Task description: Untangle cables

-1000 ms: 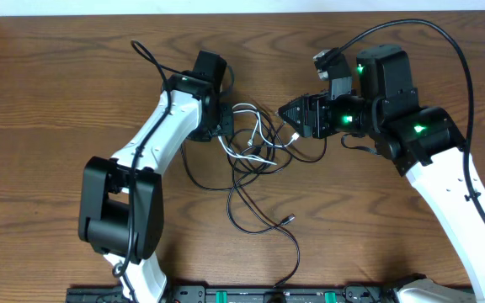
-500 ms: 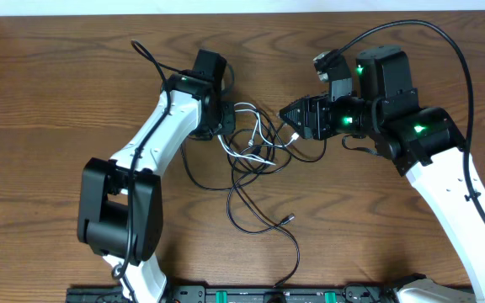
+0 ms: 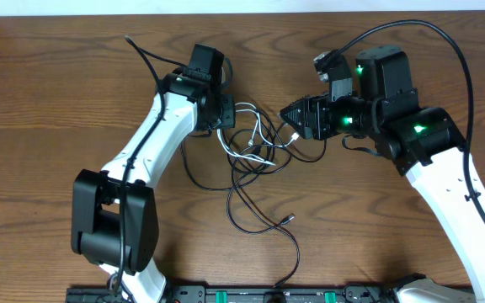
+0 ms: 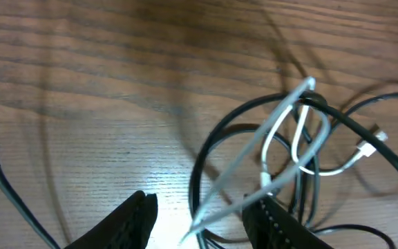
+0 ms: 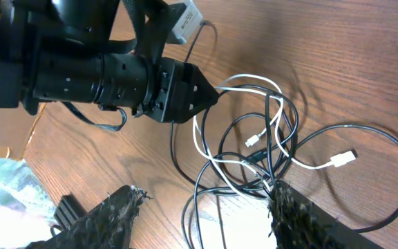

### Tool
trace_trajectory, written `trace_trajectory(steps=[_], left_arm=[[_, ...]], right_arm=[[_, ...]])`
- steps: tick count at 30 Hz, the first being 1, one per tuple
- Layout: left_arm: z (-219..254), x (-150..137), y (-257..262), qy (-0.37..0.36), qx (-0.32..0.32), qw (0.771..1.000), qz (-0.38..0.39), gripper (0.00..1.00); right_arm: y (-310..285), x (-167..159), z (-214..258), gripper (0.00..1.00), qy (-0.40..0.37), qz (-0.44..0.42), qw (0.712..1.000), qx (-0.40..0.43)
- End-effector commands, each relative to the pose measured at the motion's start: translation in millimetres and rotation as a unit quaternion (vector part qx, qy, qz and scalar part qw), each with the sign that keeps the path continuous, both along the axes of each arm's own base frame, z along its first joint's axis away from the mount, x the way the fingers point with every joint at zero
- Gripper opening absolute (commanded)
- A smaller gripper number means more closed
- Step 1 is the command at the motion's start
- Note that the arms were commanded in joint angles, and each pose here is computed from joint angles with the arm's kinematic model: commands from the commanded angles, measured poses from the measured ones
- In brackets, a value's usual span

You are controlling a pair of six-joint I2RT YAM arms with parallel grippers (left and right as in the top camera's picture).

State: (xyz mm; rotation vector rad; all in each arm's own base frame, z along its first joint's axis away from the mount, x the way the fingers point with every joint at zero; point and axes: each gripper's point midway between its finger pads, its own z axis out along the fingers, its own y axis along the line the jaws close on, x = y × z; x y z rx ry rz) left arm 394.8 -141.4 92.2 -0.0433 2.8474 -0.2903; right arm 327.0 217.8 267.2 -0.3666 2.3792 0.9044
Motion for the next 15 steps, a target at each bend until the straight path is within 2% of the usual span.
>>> trace_trajectory(steps=[1,8,15], left_arm=[[-14.6,1.9,11.4,0.008,0.027,1.000,0.002,0.46],[-16.4,3.4,16.9,0.009,0.026,1.000,0.009,0.47],[-20.2,-8.2,-1.3,0.029,-0.019,0.999,-0.029,0.47]], right_arm=[[-1.7,0.1,7.1,0.59,-0.013,0.001,1.000,-0.001],[-1.8,0.1,7.1,0.59,-0.013,0.001,1.000,-0.001],[-1.9,-0.2,6.8,0.59,-0.012,0.001,1.000,-0.001]])
